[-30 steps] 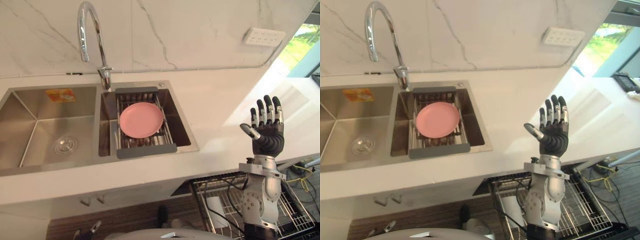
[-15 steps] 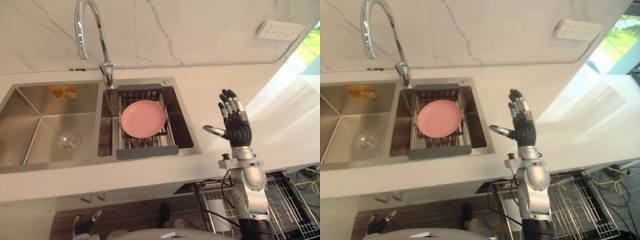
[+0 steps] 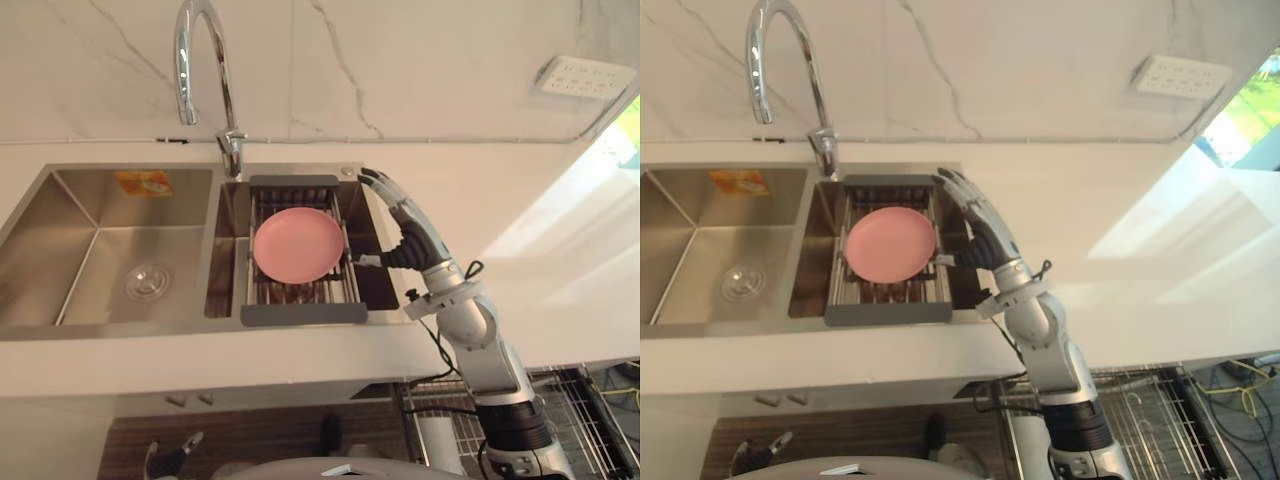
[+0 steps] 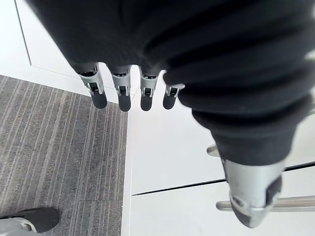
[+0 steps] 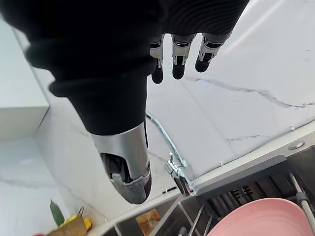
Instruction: Walk over to the sink, pick up the cup, carry it to the dishwasher, place the cup inside the dishwasher, then close the dishwasher door
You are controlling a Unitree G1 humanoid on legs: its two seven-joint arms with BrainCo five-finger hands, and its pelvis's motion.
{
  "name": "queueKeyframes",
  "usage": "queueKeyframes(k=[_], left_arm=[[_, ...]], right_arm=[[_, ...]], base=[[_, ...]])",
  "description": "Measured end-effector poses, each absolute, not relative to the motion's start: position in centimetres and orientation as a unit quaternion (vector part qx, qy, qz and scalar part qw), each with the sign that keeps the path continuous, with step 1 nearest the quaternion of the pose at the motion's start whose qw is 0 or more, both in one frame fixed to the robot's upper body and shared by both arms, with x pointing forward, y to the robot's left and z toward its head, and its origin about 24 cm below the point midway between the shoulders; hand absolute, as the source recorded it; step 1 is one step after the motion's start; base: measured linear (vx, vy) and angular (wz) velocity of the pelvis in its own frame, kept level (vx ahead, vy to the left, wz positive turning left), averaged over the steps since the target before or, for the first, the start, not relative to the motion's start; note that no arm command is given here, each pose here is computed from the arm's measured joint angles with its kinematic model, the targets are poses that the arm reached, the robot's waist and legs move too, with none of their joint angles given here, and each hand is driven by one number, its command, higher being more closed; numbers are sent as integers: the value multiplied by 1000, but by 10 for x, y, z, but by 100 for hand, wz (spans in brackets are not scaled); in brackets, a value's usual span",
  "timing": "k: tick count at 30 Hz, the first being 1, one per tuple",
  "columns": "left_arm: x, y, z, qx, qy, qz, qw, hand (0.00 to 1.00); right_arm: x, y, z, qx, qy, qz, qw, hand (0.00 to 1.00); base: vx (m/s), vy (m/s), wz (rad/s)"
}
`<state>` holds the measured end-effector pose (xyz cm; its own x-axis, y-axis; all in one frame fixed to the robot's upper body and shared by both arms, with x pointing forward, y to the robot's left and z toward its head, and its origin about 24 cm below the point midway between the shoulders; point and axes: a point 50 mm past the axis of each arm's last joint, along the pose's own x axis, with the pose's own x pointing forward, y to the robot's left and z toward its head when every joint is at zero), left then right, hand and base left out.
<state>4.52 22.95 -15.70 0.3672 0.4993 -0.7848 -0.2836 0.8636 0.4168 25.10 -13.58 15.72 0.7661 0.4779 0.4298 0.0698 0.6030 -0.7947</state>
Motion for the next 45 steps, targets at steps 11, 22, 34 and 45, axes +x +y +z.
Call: queueKeyframes(k=[11,22,34,45], left_arm=[[37,234,-157,105,518,244,813,0],[48,239,-154,115,505,240,821,0],[47,244,-153,115,504,248,819,0],[46,244,-153,116,505,248,819,0]], right_arm=[[268,-111,110,-572,-218,228,757,0],[278,-122,98,-640,-168,231,713,0],[282,-129,88,-677,-156,199,691,0],[291,-132,70,-712,-130,198,661,0]], base=[[-35,33,12],[51,51,-1],[36,67,0],[3,26,6]])
